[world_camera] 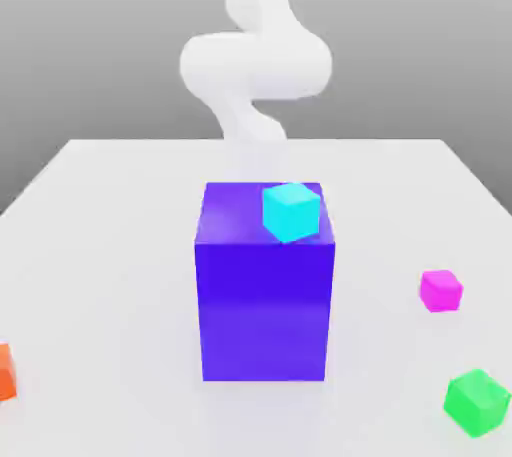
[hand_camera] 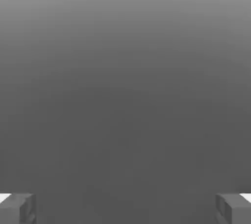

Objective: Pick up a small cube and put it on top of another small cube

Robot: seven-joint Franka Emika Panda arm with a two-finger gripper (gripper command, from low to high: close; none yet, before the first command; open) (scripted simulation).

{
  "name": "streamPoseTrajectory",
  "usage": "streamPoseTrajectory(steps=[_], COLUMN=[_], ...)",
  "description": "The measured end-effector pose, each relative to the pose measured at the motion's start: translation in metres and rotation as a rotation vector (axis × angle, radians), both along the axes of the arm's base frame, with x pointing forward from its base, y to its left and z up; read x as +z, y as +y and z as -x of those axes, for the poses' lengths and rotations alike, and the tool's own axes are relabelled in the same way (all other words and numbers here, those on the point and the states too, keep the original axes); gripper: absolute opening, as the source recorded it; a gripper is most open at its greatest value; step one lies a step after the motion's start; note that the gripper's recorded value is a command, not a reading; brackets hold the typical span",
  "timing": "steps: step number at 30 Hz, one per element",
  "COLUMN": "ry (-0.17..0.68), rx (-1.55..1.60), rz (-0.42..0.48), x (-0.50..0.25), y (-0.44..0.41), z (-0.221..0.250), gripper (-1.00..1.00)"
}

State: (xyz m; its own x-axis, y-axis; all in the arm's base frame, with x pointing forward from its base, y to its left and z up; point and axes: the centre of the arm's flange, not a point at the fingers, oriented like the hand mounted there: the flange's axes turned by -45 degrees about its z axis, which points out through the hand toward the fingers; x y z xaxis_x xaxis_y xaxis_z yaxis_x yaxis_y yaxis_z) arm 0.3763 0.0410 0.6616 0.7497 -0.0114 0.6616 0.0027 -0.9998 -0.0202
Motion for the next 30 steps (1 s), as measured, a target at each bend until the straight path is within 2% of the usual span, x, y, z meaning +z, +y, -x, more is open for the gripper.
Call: streamPoseTrajectory(steps=[4, 9, 14, 20, 30], ry=[0.142, 0.314, 0.495, 0.694, 0.722], rx=[0.026, 0.057, 0.088, 0.131, 0.12], rz=[-0.01, -0.007, 0.013, 0.061, 0.053], x=[-0.099, -0.224, -0.348, -0.458, -0.52], y=[0.075, 0.158, 0.224, 0.261, 0.263], z=[-0.031, -0.021, 0.039, 0.153, 0.165], gripper=[0.0, 0.0, 0.0, 0.0, 0.0])
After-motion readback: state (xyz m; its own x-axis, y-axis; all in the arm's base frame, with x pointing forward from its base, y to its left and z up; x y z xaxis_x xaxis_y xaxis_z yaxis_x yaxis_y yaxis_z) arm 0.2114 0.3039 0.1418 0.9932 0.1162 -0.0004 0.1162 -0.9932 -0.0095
